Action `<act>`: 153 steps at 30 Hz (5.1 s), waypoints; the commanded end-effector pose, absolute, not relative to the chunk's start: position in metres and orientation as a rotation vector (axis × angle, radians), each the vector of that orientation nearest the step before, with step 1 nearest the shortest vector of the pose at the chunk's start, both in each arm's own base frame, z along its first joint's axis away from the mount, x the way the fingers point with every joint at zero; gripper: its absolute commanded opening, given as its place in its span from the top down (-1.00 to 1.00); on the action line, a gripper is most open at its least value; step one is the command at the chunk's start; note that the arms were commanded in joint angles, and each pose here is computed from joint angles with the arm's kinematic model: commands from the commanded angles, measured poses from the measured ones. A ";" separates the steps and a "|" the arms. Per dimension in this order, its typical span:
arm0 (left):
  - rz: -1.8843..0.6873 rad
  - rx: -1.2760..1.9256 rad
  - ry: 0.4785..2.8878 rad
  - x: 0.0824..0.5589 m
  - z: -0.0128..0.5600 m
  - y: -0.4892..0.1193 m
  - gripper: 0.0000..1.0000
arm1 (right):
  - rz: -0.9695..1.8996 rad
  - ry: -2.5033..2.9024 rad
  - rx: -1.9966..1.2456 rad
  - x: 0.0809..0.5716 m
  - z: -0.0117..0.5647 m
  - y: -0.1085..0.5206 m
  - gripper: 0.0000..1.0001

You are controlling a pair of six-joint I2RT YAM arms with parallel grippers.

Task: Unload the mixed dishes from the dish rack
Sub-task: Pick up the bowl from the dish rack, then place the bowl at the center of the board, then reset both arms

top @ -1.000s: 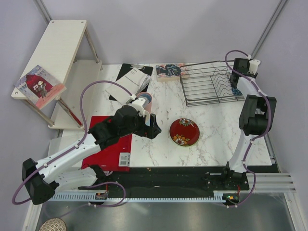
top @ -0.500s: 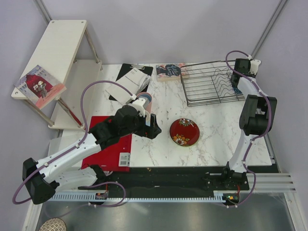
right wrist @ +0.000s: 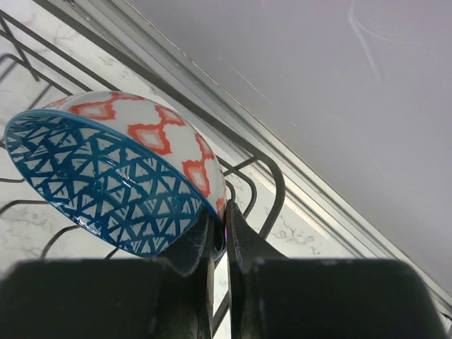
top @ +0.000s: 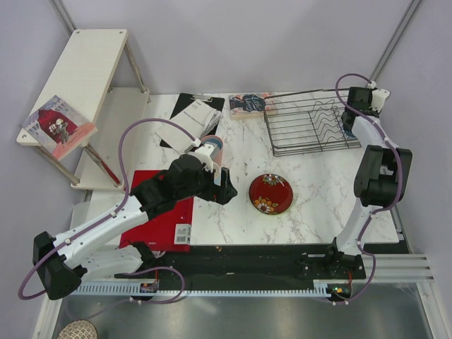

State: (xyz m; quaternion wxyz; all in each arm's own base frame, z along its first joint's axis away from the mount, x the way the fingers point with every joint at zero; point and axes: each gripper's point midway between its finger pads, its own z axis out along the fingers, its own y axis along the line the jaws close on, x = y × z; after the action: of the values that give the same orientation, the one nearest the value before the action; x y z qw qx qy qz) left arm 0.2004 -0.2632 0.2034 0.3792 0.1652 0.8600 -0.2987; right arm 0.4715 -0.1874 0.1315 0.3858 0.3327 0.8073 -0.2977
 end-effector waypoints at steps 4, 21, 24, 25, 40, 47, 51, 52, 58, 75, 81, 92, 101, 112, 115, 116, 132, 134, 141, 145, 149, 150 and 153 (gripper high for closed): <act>-0.787 0.470 2.165 0.198 0.210 -0.267 -0.99 | -0.630 1.881 0.863 0.481 0.215 -0.157 1.00; -0.759 0.421 2.137 0.204 0.217 -0.261 -0.99 | 0.241 1.509 0.896 0.459 0.355 -0.049 1.00; -0.754 0.410 2.136 0.204 0.217 -0.259 -0.99 | 0.427 1.539 0.878 0.439 0.362 -0.012 1.00; -0.754 0.406 2.133 0.205 0.218 -0.259 -0.99 | 0.465 1.577 0.870 0.432 0.351 -0.002 1.00; -0.715 0.308 2.120 0.219 0.231 -0.257 -0.99 | 0.597 1.912 0.641 0.264 0.288 0.074 1.00; -0.841 0.283 2.120 0.219 0.240 -0.281 -0.99 | 0.534 2.109 0.559 0.213 0.239 0.071 1.00; -0.973 0.302 2.139 0.213 0.237 -0.304 -0.99 | 0.484 2.154 0.595 0.191 0.209 0.062 1.00; -0.981 0.298 2.144 0.214 0.237 -0.307 -0.99 | 0.457 2.168 0.614 0.188 0.199 0.058 1.00; -1.005 0.308 2.212 0.217 0.223 -0.324 -0.99 | 0.518 2.228 0.709 0.187 0.158 0.068 1.00; -0.814 0.249 2.091 0.215 0.249 -0.265 -0.99 | 0.766 2.324 0.607 0.240 0.140 0.120 1.00; -0.759 0.217 2.098 0.215 0.245 -0.252 -0.99 | 0.738 2.372 0.603 0.252 0.123 0.122 1.00; -0.698 0.209 2.112 0.218 0.236 -0.245 -0.99 | 0.743 2.418 0.565 0.272 0.107 0.136 1.00; -0.677 0.207 2.140 0.219 0.225 -0.244 -0.99 | 0.726 2.473 0.535 0.270 0.089 0.143 1.00; -0.680 0.209 2.162 0.217 0.217 -0.246 -0.99 | 0.701 2.535 0.512 0.260 0.066 0.148 1.00; -0.680 0.205 2.164 0.217 0.216 -0.245 -0.99 | 0.691 2.540 0.507 0.259 0.063 0.148 1.00; -0.676 0.206 2.169 0.217 0.214 -0.245 -0.99 | 0.690 2.545 0.506 0.258 0.062 0.148 1.00; -0.678 0.203 2.185 0.216 0.210 -0.247 -0.99 | 0.697 2.496 0.476 0.252 0.085 0.146 0.08; -0.679 0.202 2.183 0.216 0.211 -0.247 -0.99 | 0.694 2.491 0.472 0.251 0.091 0.145 0.00; -0.675 0.198 2.182 0.216 0.211 -0.246 -0.99 | 0.702 2.378 0.424 0.254 0.138 0.140 -0.21; -0.673 0.189 2.185 0.217 0.210 -0.246 -0.99 | 0.691 2.214 0.372 0.260 0.183 0.132 -0.42; -0.660 0.181 2.205 0.219 0.207 -0.248 -0.99 | 0.640 2.101 0.329 0.264 0.215 0.121 -0.54; -0.661 0.173 2.206 0.220 0.206 -0.248 -0.99 | 0.638 2.086 0.321 0.263 0.219 0.120 -0.56; -0.653 0.142 2.207 0.222 0.206 -0.247 -0.99 | 0.639 2.063 0.296 0.263 0.225 0.120 -0.57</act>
State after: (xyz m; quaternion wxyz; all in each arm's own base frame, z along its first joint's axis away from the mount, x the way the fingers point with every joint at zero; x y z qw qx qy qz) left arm 0.2148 -0.2457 0.1961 0.3907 0.0814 0.8803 -0.2567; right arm 0.2589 0.1258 0.2105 0.4313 0.1375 0.8477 0.2765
